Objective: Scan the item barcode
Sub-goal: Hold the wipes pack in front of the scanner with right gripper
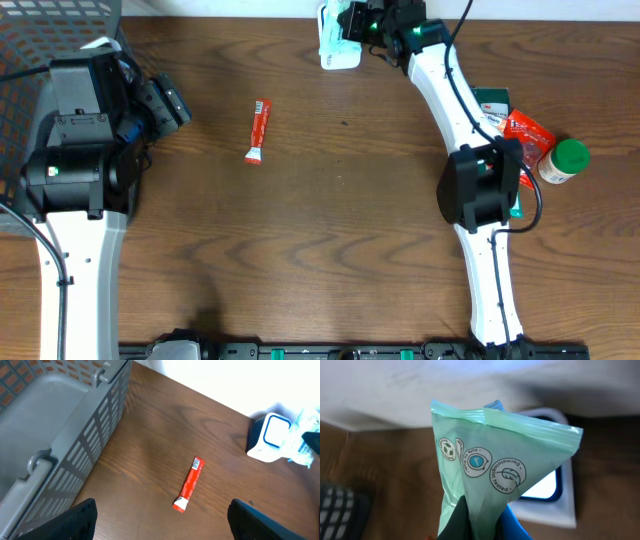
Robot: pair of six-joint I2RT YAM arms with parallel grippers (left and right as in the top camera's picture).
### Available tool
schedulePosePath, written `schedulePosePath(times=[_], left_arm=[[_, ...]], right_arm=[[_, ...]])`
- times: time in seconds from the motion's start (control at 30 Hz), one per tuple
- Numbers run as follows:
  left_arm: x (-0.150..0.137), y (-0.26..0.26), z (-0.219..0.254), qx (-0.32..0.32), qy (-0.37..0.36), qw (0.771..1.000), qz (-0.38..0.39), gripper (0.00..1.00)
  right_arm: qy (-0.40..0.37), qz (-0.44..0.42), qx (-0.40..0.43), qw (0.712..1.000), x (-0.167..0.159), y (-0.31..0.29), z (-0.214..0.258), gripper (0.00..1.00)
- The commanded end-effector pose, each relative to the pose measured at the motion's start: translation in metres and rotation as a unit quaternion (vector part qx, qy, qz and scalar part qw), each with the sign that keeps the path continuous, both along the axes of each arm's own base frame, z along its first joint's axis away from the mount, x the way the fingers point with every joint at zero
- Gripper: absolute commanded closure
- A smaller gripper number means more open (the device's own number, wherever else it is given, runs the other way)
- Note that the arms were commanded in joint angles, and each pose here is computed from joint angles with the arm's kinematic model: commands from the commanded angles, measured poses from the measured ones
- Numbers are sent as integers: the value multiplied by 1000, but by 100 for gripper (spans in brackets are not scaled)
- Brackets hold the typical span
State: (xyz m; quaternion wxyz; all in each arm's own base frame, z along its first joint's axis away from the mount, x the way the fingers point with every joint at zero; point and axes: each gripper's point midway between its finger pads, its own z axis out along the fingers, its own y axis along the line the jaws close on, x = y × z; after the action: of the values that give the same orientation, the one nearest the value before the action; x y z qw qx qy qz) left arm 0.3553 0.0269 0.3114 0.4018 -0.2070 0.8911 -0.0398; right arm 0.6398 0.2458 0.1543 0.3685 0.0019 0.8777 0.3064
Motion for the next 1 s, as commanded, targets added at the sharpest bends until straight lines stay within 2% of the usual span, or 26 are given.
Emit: schedulePosePath(times=[0.0, 0.27, 0.57, 0.7, 0.8, 0.97], left_arm=[[1, 2, 3, 4, -3, 1000, 2, 16], [1, 2, 4, 4, -3, 1000, 2, 16], [1, 2, 4, 4, -3, 1000, 2, 16], [1, 2, 4, 4, -3, 1000, 2, 16], [1, 2, 4, 4, -3, 1000, 2, 16], [1, 2, 4, 4, -3, 1000, 2, 16]], right_arm=[[5, -17, 16, 1000, 12, -3, -18, 99], [18, -54, 9, 998, 21, -8, -46, 99], [30, -51, 26, 998, 18, -4, -45, 99], [21, -21, 53, 998, 12, 0, -16, 99], [5, 7, 82, 997, 3, -6, 33, 99], [33, 28, 85, 995, -44, -35, 104, 99]])
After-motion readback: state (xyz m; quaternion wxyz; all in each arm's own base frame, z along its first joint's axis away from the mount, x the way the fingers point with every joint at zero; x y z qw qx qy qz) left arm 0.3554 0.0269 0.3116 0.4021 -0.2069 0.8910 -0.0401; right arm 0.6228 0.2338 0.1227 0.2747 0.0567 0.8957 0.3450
